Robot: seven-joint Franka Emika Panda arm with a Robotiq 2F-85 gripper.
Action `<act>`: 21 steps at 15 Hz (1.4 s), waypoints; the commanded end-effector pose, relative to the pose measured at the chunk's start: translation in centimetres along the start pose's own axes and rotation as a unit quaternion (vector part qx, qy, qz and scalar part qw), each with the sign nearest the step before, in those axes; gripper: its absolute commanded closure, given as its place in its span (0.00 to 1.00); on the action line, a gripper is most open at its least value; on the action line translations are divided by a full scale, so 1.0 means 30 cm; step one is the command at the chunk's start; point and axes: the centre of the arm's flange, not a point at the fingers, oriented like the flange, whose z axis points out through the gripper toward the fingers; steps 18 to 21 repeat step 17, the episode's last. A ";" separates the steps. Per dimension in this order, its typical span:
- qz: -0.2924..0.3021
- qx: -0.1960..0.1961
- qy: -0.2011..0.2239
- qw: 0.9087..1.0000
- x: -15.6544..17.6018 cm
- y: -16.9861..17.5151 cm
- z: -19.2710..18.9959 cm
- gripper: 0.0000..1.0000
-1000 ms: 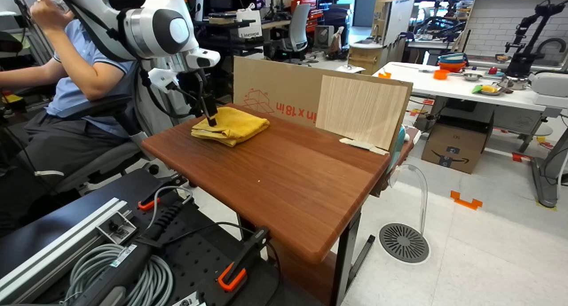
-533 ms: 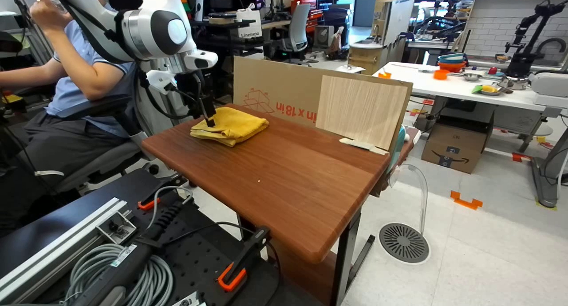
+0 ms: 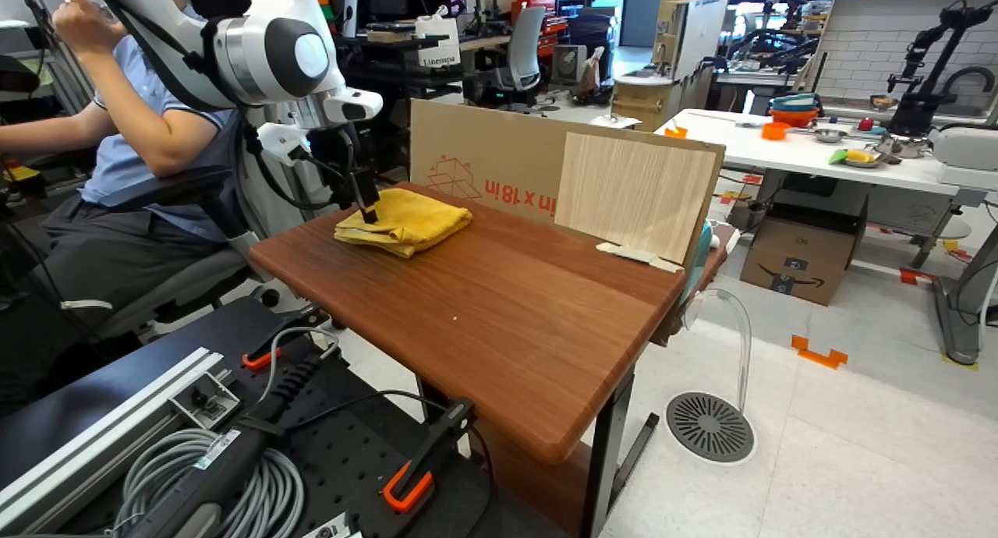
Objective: Use the towel to wipe the desk
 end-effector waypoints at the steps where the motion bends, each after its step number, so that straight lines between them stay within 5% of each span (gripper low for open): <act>1: -0.001 -0.003 0.009 1.000 -0.029 0.014 -0.021 0.00; 12: 0.001 0.051 0.160 0.986 -0.224 0.112 -0.187 0.00; 13: -0.008 0.045 0.130 0.990 -0.146 0.079 -0.145 0.00; 21: -0.001 0.047 0.142 0.989 -0.166 0.101 -0.162 0.00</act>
